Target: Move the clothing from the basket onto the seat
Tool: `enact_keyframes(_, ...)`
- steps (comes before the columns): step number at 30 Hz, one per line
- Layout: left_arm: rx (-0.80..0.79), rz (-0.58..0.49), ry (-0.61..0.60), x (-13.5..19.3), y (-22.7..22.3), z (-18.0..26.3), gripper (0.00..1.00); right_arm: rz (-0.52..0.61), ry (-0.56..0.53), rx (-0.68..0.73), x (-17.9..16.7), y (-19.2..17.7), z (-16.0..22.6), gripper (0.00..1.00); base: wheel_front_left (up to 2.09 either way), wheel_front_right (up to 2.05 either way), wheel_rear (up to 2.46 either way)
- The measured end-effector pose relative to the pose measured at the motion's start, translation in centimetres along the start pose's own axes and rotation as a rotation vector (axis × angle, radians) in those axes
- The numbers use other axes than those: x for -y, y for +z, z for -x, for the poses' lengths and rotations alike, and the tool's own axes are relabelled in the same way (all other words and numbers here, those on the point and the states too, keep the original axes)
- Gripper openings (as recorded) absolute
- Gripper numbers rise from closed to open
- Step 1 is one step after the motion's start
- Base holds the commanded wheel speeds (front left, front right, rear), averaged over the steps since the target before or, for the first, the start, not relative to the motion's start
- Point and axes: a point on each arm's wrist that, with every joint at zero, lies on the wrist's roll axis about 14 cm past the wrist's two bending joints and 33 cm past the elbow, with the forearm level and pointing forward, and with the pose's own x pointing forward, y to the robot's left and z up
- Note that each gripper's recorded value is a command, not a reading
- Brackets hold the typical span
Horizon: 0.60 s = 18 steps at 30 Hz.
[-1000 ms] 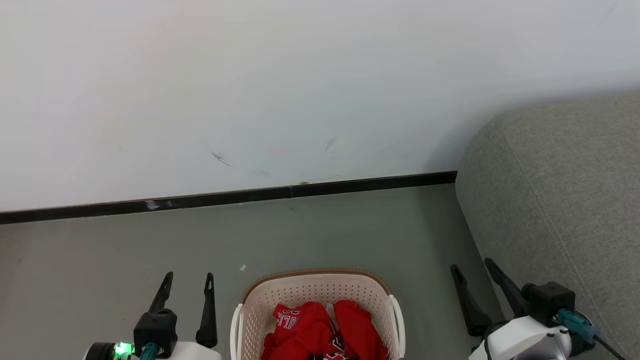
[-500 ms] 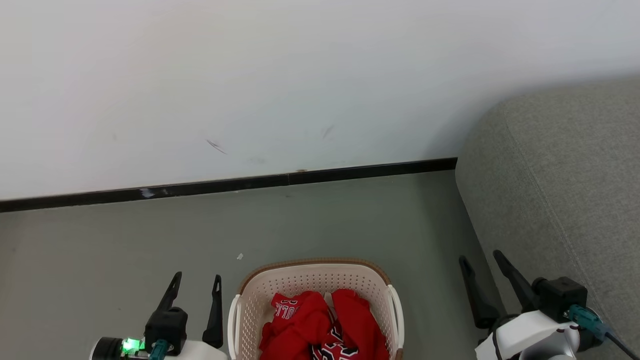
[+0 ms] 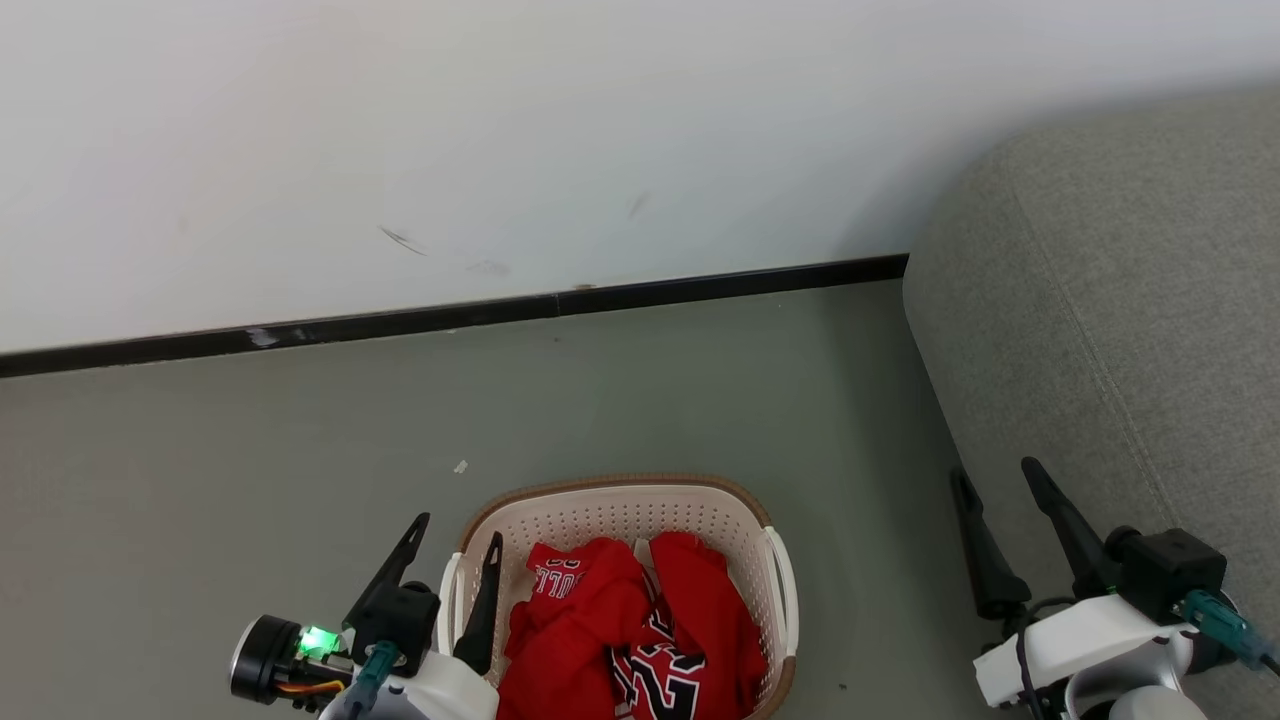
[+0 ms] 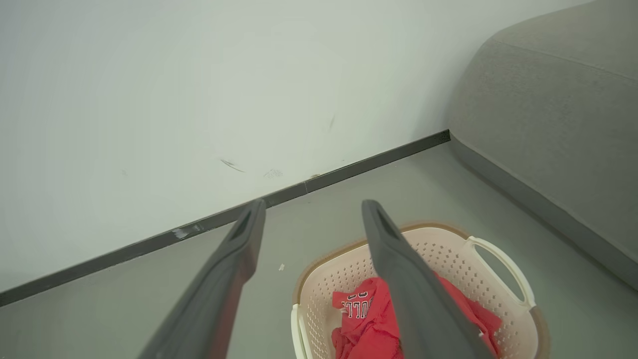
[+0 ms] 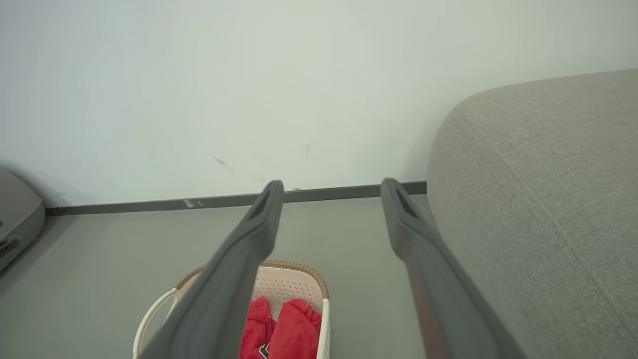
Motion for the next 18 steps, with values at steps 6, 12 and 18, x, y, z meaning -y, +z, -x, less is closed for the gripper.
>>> enact_keyframes(6,-0.046,-0.043,-0.094,2.0,-1.6,-1.5,1.00,0.000,-0.041,-0.006,1.4,-0.3,-0.3,1.00,0.00,0.00,0.00)
enact_keyframes(12,-0.104,-0.086,-0.177,3.7,-3.7,-2.8,1.00,-0.011,-0.083,-0.018,2.8,-0.8,-0.4,1.00,0.00,0.00,0.00)
enact_keyframes(18,-0.139,-0.120,-0.235,4.9,-5.3,-4.6,1.00,-0.010,-0.109,-0.033,3.7,-1.5,-0.8,1.00,0.00,0.00,0.00)
